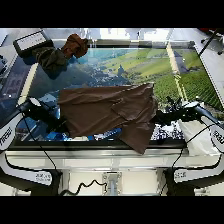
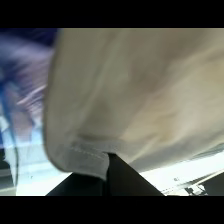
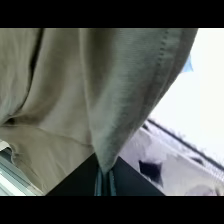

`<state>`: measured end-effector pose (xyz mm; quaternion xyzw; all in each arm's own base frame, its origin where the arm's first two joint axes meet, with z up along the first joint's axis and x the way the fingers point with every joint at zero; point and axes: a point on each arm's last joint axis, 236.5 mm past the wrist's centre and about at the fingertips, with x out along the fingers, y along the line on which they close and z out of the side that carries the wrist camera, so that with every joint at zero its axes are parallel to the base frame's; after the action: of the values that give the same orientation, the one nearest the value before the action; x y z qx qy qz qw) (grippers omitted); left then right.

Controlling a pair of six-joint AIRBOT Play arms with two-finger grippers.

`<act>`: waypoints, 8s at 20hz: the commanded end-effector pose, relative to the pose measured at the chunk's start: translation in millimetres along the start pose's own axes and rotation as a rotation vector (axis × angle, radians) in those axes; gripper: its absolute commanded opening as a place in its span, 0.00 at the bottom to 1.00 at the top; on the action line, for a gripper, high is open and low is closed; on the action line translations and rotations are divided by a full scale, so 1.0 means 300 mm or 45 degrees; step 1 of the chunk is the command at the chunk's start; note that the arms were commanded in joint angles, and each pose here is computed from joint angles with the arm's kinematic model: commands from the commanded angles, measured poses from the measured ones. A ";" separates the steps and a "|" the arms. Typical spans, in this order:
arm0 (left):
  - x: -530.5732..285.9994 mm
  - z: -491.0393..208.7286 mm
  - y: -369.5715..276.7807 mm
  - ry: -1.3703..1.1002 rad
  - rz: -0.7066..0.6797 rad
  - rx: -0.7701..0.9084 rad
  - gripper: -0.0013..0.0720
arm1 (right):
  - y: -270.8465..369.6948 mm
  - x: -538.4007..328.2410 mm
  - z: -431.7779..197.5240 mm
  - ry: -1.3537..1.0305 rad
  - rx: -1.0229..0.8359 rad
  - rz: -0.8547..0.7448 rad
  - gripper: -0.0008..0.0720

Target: Fold the shirts.

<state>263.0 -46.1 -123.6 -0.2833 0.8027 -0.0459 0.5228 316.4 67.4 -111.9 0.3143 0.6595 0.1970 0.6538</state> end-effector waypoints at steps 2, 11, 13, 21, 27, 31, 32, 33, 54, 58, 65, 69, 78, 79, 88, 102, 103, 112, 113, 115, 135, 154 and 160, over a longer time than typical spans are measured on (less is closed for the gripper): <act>-0.016 0.006 -0.111 -0.028 -0.173 0.117 0.03 | 0.045 -0.059 0.043 -0.103 -0.144 -0.021 0.06; -0.716 -0.286 -0.660 -0.861 -0.563 0.893 0.03 | 0.551 -0.834 0.102 -0.972 -0.671 -0.080 0.06; -0.993 -0.458 -0.740 -1.292 -0.448 1.081 0.03 | 0.715 -1.043 0.011 -1.244 -0.804 -0.102 0.06; -1.549 -0.885 -0.497 -2.160 0.233 0.777 0.03 | 1.248 -1.402 -0.401 -1.745 -1.273 -0.226 0.06; -1.597 -0.965 -0.676 -2.280 -0.003 1.020 0.03 | 1.359 -1.424 -0.513 -1.776 -1.417 -0.248 0.06; -1.603 -0.810 -0.611 -2.193 0.089 0.872 0.03 | 1.298 -1.484 -0.449 -1.818 -1.314 -0.366 0.06; -1.545 -0.704 -0.570 -2.042 0.152 0.820 0.03 | 1.254 -1.478 -0.392 -1.765 -1.250 -0.361 0.06; -1.496 -0.602 -0.539 -1.913 0.187 0.773 0.03 | 1.208 -1.459 -0.330 -1.692 -1.195 -0.339 0.06; -1.653 -0.117 -0.746 -1.893 -0.027 0.743 0.03 | 0.986 -1.183 0.349 -1.152 -1.017 -0.222 0.06; -1.693 -0.322 -0.759 -1.958 -0.031 0.797 0.03 | 1.128 -1.387 0.151 -1.318 -1.163 -0.369 0.06; -1.614 -0.921 -0.599 -2.124 0.172 0.879 0.03 | 1.235 -1.453 -0.377 -1.479 -1.292 -0.534 0.06; -1.451 -1.147 -0.448 -2.173 0.184 0.925 0.03 | 1.160 -1.396 -0.676 -1.521 -1.314 -0.560 0.06; -1.425 -0.823 -0.442 -1.956 0.362 0.802 0.03 | 1.030 -1.400 -0.509 -1.375 -1.206 -0.732 0.06; -1.382 -0.717 -0.463 -1.869 0.397 0.802 0.03 | 1.005 -1.332 -0.421 -1.271 -1.202 -0.766 0.06; -0.798 0.183 -0.455 -1.161 0.636 0.736 0.03 | 0.482 -0.589 0.257 -0.636 -0.776 -0.657 0.06; -0.830 0.643 -0.326 -1.054 0.393 0.430 0.03 | 0.389 -0.554 0.740 -0.709 -0.430 -0.128 0.06; -0.828 0.629 -0.339 -1.037 0.371 0.433 0.03 | 0.407 -0.557 0.731 -0.695 -0.446 -0.120 0.06; -0.652 0.375 -0.235 -0.507 0.421 0.384 0.03 | 0.274 -0.437 0.443 -0.157 -0.325 -0.331 0.06; -0.629 0.353 -0.219 -0.455 0.425 0.364 0.03 | 0.259 -0.421 0.418 -0.108 -0.328 -0.371 0.06; -0.573 0.320 -0.185 -0.358 0.432 0.333 0.03 | 0.257 -0.367 0.377 -0.039 -0.300 -0.361 0.06; -0.300 0.286 -0.145 -0.162 0.286 0.332 0.54 | 0.039 -0.061 0.182 0.163 -0.123 -0.386 0.26; -0.741 0.012 0.103 -0.627 0.219 0.147 0.97 | -0.121 -0.680 0.031 -0.268 0.083 -0.541 0.59; -0.442 -0.099 0.229 -0.487 0.168 0.035 0.96 | -0.172 -0.428 -0.176 -0.095 0.161 -0.313 0.59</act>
<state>275.7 80.1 -1.0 -0.2117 0.6938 0.0296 0.6877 272.8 -72.1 -27.7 0.2433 0.6713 0.0291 0.6995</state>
